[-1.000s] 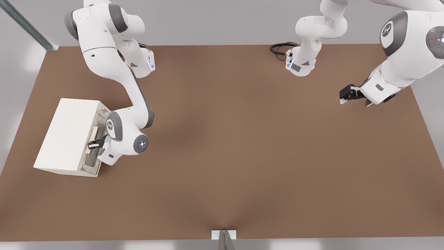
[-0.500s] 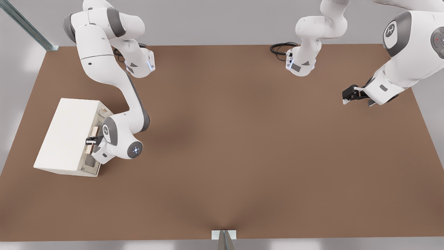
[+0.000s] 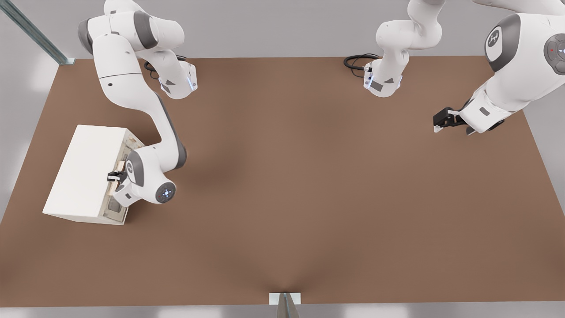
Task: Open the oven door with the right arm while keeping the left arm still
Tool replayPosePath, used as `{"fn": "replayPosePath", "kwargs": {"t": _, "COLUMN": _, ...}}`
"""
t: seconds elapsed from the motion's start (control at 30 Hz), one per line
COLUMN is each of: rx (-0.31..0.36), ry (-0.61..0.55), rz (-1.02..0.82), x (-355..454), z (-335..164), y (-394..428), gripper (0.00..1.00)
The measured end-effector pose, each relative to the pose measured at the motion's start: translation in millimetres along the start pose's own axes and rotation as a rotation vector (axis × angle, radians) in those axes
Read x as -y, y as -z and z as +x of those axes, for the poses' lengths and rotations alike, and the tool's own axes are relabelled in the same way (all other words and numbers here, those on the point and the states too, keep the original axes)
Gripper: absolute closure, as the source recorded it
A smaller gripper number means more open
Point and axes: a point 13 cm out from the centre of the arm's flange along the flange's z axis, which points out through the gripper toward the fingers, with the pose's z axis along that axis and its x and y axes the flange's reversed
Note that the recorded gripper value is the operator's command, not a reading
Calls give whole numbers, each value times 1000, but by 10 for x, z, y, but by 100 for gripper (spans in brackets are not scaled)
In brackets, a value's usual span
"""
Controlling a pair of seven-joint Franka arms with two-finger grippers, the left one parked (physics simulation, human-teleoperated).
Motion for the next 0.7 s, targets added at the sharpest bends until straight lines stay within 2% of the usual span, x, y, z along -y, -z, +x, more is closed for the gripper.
{"fn": "replayPosePath", "kwargs": {"t": 0.5, "rx": -2, "ry": -32, "rz": -6, "x": -45, "z": -30, "y": -24, "gripper": 79}}
{"fn": "replayPosePath", "kwargs": {"t": 0.7, "rx": 58, "ry": -51, "rz": -69, "x": -190, "z": 1, "y": 635, "gripper": 79}}
